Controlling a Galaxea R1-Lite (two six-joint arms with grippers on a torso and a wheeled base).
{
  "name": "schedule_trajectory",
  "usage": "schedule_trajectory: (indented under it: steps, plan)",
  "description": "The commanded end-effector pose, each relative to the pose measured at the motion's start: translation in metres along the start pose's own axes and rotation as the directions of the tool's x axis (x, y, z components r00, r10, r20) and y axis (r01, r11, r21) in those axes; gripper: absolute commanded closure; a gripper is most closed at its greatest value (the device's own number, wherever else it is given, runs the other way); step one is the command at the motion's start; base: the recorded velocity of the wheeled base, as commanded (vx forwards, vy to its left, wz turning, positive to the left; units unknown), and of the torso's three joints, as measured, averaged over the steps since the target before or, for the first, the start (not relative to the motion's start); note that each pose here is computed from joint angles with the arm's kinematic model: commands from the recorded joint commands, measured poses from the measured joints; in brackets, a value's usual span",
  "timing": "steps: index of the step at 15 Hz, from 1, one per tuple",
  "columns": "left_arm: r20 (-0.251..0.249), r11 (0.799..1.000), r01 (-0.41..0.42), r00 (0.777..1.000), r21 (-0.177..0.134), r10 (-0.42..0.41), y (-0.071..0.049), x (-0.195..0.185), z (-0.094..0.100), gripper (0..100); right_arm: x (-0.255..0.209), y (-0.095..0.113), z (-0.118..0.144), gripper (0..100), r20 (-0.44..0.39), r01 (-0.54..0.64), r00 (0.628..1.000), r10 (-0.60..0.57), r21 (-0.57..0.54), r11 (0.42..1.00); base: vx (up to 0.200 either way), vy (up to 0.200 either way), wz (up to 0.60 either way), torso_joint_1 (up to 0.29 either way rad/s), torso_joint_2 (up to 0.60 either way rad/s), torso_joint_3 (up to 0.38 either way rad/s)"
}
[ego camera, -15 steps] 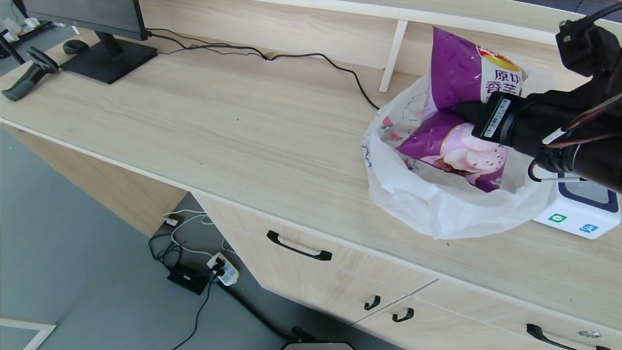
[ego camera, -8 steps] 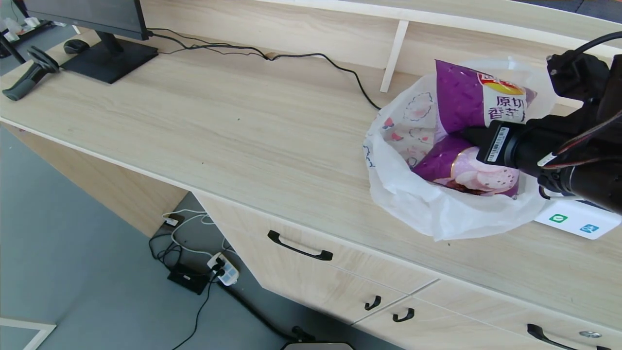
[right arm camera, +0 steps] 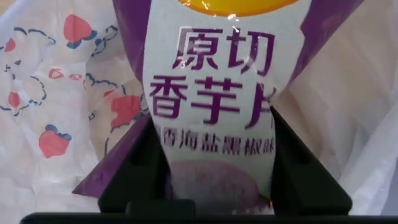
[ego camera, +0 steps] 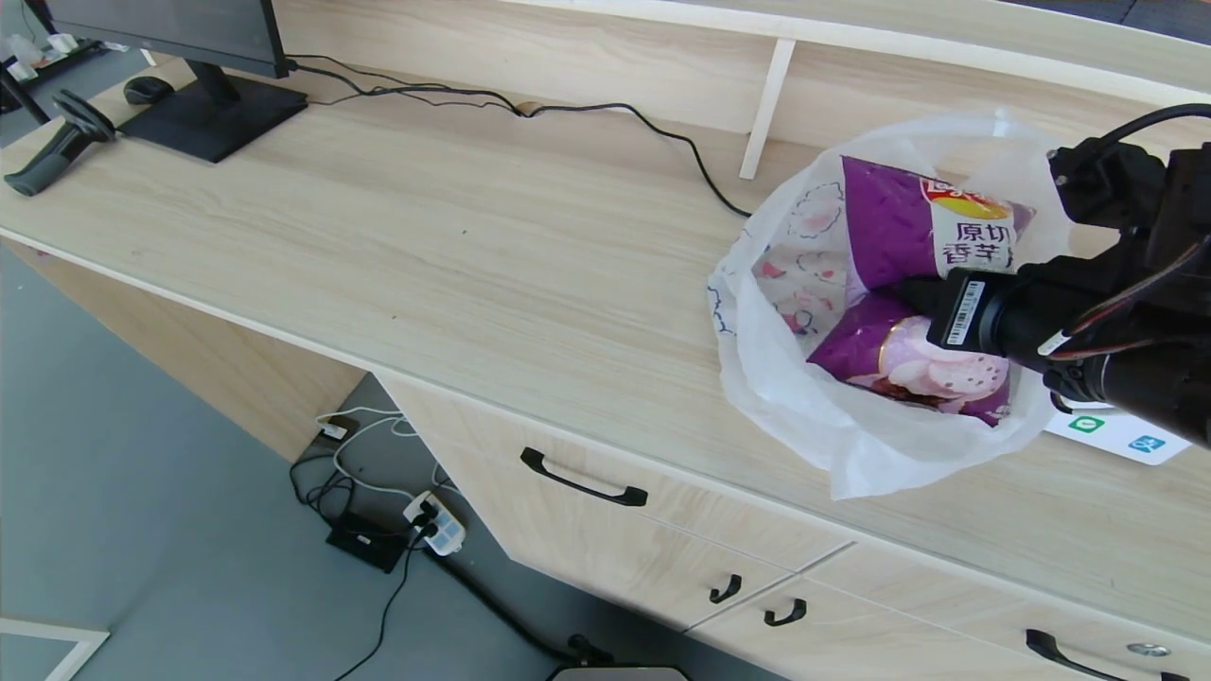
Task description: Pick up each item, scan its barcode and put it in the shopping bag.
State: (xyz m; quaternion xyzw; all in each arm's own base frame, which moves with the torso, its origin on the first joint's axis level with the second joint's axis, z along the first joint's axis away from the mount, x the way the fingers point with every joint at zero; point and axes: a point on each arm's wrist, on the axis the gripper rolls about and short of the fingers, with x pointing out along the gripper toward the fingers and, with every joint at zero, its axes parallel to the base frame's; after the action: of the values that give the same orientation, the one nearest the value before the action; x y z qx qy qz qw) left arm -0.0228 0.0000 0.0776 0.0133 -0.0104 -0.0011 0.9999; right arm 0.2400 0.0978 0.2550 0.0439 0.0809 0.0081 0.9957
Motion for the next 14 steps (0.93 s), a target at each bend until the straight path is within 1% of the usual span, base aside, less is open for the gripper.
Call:
schedule_trajectory:
  steps: [1, 4, 6, 8, 9, 10, 11, 12, 14]
  plan:
    - [-0.001, 1.000, 0.001, 1.000, 0.001, -0.001, 0.000, 0.000, 0.000, 0, 0.000, 0.000, 0.001, 0, 0.003, -0.005, 1.000, 0.005, 0.003, 1.000, 0.000, 0.000, 0.00, 0.000, 0.00, 0.000]
    - [-0.001, 1.000, 0.001, 1.000, -0.001, -0.001, 0.000, 0.000, 0.000, 0, -0.001, 0.002, 0.008, 0, 0.027, -0.019, 0.999, 0.018, 0.011, 1.000, 0.000, 0.000, 0.00, 0.000, 0.00, 0.000]
    - [-0.001, 1.000, 0.001, 1.000, 0.001, -0.001, 0.000, 0.000, 0.000, 0, -0.007, 0.001, 0.019, 0, 0.064, -0.042, 0.997, 0.042, 0.007, 0.999, 0.000, 0.000, 0.00, 0.000, 0.00, 0.000]
    - [-0.001, 1.000, 0.001, 1.000, 0.001, -0.001, 0.000, 0.000, 0.000, 0, -0.025, -0.003, 0.034, 0, 0.122, -0.072, 0.989, 0.078, -0.055, 0.996, 0.000, 0.000, 0.00, 0.000, 0.00, 0.000]
    - [-0.001, 1.000, 0.001, 1.000, -0.001, -0.001, 0.000, 0.000, 0.000, 0, -0.040, -0.007, 0.039, 0, 0.150, -0.096, 0.982, 0.111, -0.108, 0.990, 0.000, 0.000, 0.00, 0.000, 0.00, 0.000]
    - [-0.001, 1.000, 0.001, 1.000, -0.001, -0.001, 0.000, 0.000, 0.000, 0, -0.054, -0.011, 0.043, 0, 0.176, -0.164, 0.965, 0.196, -0.182, 0.970, 0.000, 0.000, 0.00, 0.000, 0.00, 0.000]
    - [-0.001, 1.000, 0.001, 1.000, -0.001, -0.001, 0.000, 0.000, 0.000, 0, -0.061, -0.013, 0.045, 0, 0.195, -0.165, 0.959, 0.205, -0.204, 0.965, 0.000, 0.000, 0.00, 0.000, 0.00, 0.000]
    - [-0.001, 1.000, 0.001, 1.000, -0.001, -0.001, 0.000, 0.000, 0.000, 0, -0.078, -0.013, 0.043, 0, 0.215, -0.190, 0.946, 0.242, -0.235, 0.953, 0.000, 0.000, 0.00, 0.000, 0.00, 0.000]
    - [-0.001, 1.000, 0.001, 1.000, -0.001, -0.001, 0.000, 0.000, 0.000, 0, -0.089, -0.014, 0.046, 0, 0.237, -0.212, 0.935, 0.265, -0.228, 0.950, 0.000, 0.000, 0.00, 0.000, 0.00, 0.000]
